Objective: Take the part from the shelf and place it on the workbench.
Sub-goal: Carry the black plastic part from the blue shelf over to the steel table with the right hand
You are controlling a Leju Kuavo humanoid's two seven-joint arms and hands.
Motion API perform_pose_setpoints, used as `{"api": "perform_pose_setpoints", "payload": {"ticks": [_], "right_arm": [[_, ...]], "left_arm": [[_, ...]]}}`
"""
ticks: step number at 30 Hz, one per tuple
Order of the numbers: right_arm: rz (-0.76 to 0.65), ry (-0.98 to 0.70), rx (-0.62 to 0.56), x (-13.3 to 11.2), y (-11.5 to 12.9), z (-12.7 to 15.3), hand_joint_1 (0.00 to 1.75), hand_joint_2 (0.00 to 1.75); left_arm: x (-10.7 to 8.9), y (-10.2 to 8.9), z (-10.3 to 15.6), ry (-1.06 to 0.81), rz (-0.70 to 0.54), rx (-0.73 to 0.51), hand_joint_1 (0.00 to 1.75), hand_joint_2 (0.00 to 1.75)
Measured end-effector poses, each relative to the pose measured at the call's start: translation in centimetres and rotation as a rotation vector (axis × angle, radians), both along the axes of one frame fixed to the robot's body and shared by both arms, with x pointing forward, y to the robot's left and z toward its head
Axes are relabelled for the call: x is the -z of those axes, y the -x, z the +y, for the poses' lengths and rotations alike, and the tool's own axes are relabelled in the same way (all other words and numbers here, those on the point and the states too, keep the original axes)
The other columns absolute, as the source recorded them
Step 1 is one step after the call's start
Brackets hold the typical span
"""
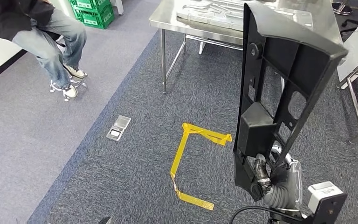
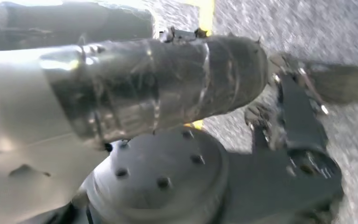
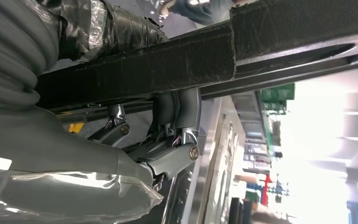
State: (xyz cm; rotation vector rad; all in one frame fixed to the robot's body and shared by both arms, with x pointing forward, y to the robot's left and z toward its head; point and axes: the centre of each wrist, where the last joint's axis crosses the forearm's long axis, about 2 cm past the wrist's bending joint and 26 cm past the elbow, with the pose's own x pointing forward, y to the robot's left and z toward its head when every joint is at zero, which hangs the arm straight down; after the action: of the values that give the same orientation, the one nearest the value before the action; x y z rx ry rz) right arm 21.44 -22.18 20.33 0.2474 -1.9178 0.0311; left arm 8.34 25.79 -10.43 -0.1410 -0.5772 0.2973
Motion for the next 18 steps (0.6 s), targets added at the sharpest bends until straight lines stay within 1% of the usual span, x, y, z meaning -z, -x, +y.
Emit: {"api": "perform_pose_setpoints", "payload": {"ticks": [7,18], "right_arm": [[-0.002,0.003,0.0,0.0,0.0,-0.1,1.75,1.75],[0.0,0.007,0.002,0.0,0.0,-0.2,1.75,1.75]], "left_arm": [[-0.1,-0.2,-1.2,0.02,-0.004,0.001,0.0,0.0],[-0.2,-0.3,-1.7,0.031,-0.002,0.0,0.0,0.0]]}}
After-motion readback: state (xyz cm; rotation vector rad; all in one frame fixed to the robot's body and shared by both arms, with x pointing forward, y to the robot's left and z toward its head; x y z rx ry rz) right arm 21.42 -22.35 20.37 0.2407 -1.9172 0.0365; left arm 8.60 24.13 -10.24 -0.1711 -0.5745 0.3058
